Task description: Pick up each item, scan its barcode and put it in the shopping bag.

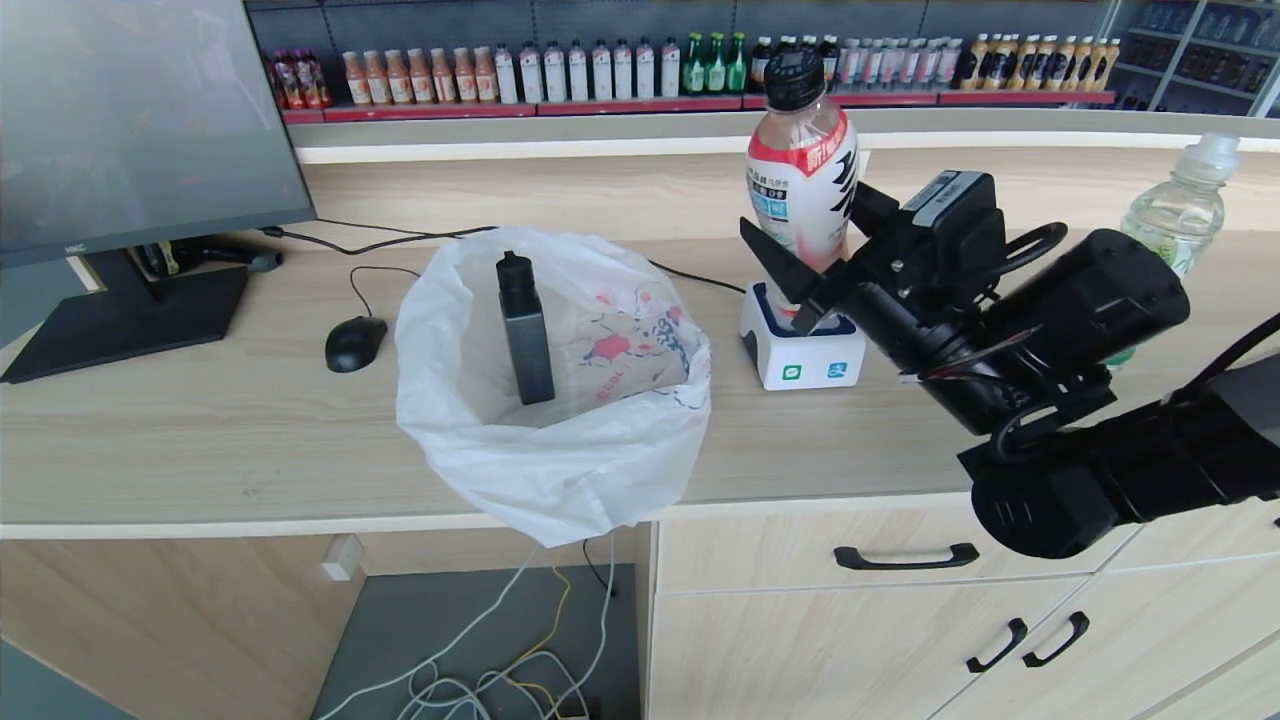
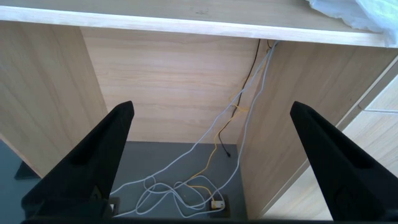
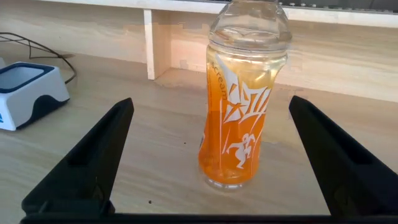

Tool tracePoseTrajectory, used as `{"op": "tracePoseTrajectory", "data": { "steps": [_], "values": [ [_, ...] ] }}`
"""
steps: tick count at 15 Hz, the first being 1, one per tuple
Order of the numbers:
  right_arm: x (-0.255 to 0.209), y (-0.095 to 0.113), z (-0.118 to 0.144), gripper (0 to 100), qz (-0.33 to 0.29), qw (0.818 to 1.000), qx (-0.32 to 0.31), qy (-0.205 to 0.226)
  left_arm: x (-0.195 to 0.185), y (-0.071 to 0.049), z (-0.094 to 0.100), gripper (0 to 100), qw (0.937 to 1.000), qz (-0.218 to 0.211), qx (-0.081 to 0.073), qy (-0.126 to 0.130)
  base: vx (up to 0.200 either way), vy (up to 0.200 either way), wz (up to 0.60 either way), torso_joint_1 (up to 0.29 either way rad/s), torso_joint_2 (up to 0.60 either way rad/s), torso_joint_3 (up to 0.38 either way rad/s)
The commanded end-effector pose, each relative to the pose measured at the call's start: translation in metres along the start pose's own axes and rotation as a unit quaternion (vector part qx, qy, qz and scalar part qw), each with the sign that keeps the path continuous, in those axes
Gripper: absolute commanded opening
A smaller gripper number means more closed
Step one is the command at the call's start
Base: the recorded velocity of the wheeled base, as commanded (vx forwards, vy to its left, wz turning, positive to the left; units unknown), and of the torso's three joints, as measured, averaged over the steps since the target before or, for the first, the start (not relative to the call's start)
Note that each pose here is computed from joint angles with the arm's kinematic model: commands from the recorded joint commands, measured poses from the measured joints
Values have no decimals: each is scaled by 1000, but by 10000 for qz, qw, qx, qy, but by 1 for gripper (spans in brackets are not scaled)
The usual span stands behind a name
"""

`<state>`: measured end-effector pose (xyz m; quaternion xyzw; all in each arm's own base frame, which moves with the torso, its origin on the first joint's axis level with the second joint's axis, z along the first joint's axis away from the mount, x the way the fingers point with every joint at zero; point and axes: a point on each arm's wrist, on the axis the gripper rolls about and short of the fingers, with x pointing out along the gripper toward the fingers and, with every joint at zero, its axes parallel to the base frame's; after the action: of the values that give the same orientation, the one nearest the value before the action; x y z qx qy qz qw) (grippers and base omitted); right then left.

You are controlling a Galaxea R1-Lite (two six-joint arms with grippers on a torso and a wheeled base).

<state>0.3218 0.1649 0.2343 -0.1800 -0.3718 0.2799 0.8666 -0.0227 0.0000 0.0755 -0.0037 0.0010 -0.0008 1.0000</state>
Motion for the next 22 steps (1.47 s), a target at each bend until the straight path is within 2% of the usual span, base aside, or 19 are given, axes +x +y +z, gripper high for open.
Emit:
{"op": "tracePoseTrajectory", "data": {
  "steps": [1, 3, 5, 7, 8, 11, 16, 22],
  "values": [
    [-2, 8, 30, 0, -61, 9994, 309, -167, 0, 0, 0, 100, 10000, 1, -1, -2, 0, 0, 0, 0, 0, 0],
    [-8, 12, 43, 0, -205, 9977, 635, -115, 0, 0, 0, 100, 10000, 1, -1, -2, 0, 0, 0, 0, 0, 0],
    [-18, 30, 57, 0, -286, 9940, 1049, 77, 0, 0, 0, 100, 10000, 1, -1, -2, 0, 0, 0, 0, 0, 0],
    [-24, 41, 68, 0, -517, 9897, 1308, 263, 0, 0, 0, 100, 10000, 1, -1, -2, 0, 0, 0, 0, 0, 0],
    [-26, 47, 76, 0, -823, 9845, 1502, 386, 0, 0, 0, 100, 10000, 1, -1, -2, 0, 0, 0, 0, 0, 0],
    [-24, 59, 84, 0, -1073, 9786, 1685, 497, 0, 0, 0, 100, 10000, 1, -1, -2, 0, 0, 0, 0, 0, 0],
    [-24, 55, 94, 0, -1296, 9748, 1768, 423, 0, 0, 0, 100, 10000, 1, 7, -2, 0, 0, 0, 0, 0, 0],
    [-28, 54, 95, 0, -1287, 9715, 1944, 434, 0, 0, 0, 100, 10000, 1, 7, -2, 0, 0, 0, 0, 0, 0]
  ]
}}
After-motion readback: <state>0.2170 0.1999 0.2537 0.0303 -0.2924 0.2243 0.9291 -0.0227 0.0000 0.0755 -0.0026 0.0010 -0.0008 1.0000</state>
